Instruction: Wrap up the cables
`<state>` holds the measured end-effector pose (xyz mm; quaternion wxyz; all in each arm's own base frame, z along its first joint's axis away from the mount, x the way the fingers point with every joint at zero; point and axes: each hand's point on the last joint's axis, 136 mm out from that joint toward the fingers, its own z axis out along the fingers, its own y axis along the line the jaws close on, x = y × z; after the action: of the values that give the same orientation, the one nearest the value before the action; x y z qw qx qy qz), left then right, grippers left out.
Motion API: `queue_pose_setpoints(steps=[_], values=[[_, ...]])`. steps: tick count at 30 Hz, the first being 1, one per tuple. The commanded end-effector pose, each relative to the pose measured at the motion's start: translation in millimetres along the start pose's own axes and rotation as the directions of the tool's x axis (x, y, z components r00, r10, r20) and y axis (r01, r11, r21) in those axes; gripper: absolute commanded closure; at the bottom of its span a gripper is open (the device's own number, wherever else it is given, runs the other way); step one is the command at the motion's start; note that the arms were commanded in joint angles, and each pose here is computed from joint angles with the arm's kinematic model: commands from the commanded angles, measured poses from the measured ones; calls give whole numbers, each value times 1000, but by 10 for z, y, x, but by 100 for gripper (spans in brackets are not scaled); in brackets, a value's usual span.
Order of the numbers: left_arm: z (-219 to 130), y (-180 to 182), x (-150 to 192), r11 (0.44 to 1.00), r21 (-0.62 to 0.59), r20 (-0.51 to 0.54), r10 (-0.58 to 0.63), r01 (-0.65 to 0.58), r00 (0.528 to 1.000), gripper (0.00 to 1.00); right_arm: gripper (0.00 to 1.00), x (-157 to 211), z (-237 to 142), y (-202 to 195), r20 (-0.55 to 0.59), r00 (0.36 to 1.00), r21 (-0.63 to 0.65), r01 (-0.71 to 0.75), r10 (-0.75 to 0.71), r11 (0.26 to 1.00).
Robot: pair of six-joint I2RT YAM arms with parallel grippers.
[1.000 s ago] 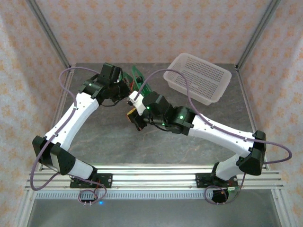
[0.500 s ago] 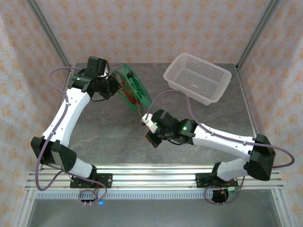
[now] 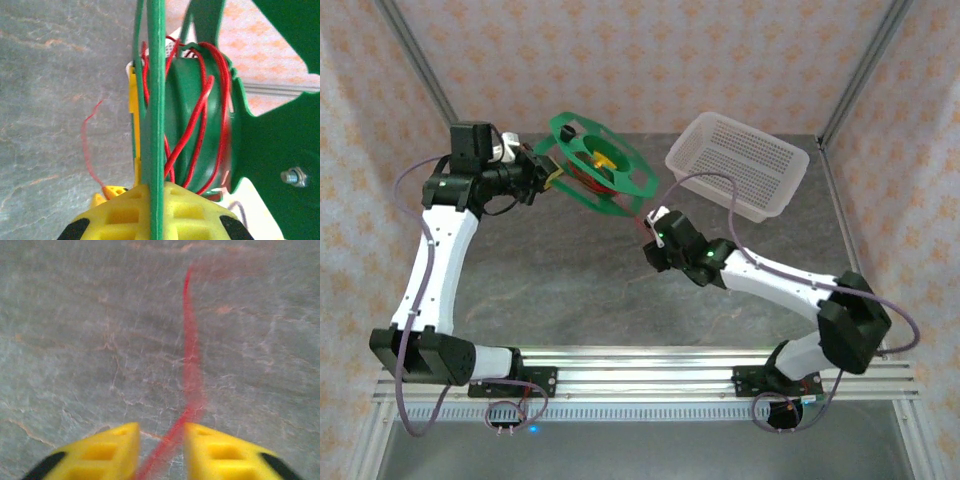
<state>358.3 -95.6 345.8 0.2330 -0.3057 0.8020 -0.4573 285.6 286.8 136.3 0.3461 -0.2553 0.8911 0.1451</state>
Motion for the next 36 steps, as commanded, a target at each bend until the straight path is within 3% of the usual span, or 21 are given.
queue_pose_setpoints(steps=[1, 9, 11, 15, 16, 17, 20, 22, 27, 30, 36], values=[[-189, -384, -87, 982, 135, 77, 126, -135, 989, 100, 62, 71, 13, 193, -66, 997, -91, 34, -40, 995], [-234, -330, -163, 963, 49, 152, 253, -263, 955, 100, 43, -193, -473, 517, 55, 998, -277, -12, 28, 961], [-239, -354, -163, 955, 46, 168, 282, -293, 945, 100, 31, -241, -636, 604, 86, 995, -342, -23, 55, 939], [-266, -351, -175, 943, 18, 195, 323, -332, 926, 100, 20, -276, -876, 685, 129, 986, -423, -45, 109, 905], [-271, -366, -170, 938, 20, 198, 335, -345, 921, 100, 14, -302, -972, 662, 156, 980, -424, -46, 123, 904], [-275, -399, -161, 933, 33, 204, 345, -359, 916, 100, 0, -295, -960, 574, 166, 978, -380, -57, 128, 923], [-304, -533, -97, 916, 93, 213, 366, -391, 906, 100, 0, -204, -795, -168, 143, 974, 8, -180, 177, 984], [-335, -616, -43, 901, 118, 225, 385, -417, 895, 100, 0, -165, -763, -428, 136, 965, 123, -242, 225, 963], [-356, -769, 116, 862, 155, 235, 442, -482, 866, 100, 1, -275, -628, -292, 116, 962, 55, -255, 247, 965], [-387, -830, 178, 838, 168, 254, 472, -519, 845, 100, 0, -305, -565, -457, 106, 940, 142, -338, 325, 931], [-474, -861, 209, 813, 165, 302, 497, -558, 813, 100, 0, -447, -571, -499, 146, 811, -6, -572, 567, 820]])
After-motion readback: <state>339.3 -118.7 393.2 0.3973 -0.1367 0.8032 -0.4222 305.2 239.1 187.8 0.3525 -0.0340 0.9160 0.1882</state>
